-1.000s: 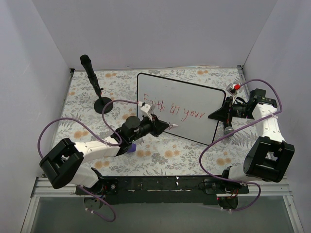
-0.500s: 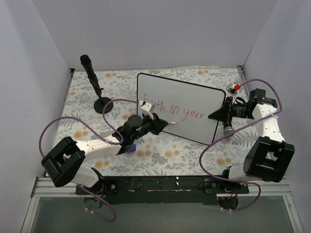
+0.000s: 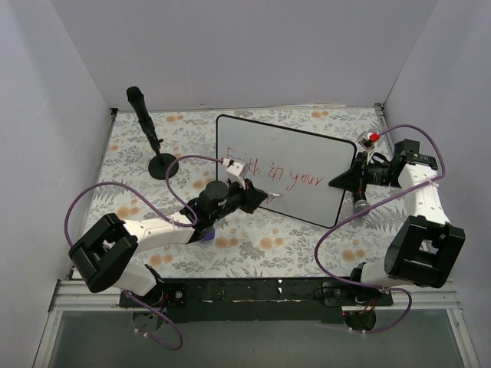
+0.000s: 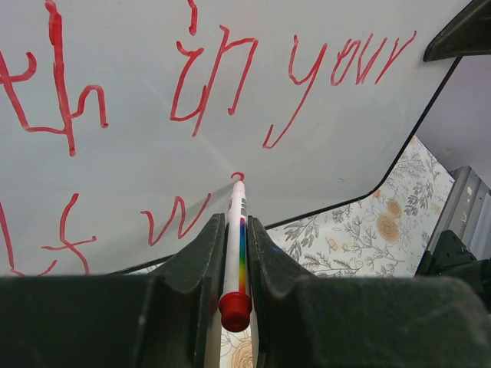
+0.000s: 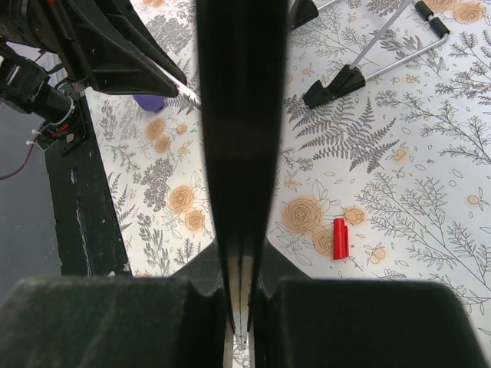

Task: Write a sentence on the whiteboard

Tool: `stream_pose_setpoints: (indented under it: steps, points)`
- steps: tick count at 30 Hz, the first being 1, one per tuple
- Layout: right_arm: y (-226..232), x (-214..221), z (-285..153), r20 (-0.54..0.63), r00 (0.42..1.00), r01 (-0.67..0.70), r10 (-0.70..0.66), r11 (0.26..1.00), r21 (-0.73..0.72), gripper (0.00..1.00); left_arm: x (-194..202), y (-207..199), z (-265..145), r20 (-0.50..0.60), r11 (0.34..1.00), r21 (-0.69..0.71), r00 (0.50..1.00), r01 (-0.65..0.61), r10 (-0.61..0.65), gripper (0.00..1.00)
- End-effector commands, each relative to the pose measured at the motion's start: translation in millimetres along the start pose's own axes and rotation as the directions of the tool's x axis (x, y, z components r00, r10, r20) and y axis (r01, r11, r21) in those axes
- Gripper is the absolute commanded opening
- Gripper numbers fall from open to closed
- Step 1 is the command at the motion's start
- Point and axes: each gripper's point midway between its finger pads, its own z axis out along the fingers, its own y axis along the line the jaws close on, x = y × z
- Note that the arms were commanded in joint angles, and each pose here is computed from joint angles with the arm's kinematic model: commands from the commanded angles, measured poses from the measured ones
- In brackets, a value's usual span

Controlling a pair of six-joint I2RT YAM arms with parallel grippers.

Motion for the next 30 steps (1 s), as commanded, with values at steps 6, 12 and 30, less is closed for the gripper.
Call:
stream_pose_setpoints:
  steps: [6, 12, 30]
  points:
    - [0, 8, -2, -0.061, 0.998, 0.039, -0.036, 0.998, 0.041, 0.01, -18, -5, -21, 0.061, 0.999, 0.016, 0.998, -0.027, 0.026, 0.0]
    - [0, 8, -2, -0.062, 0.997, 0.037, -0.035, 0.998, 0.041, 0.01, -6, -1, -23, 0.032, 1.0, 0.007, 0.999, -0.022, 0.021, 0.0]
    - [-1, 8, -2, -0.065, 0.997, 0.038, -0.035, 0.998, 0.041, 0.01, 1, 1, -6, 0.006, 1.0, 0.008, 1.0, -0.024, 0.024, 0.0]
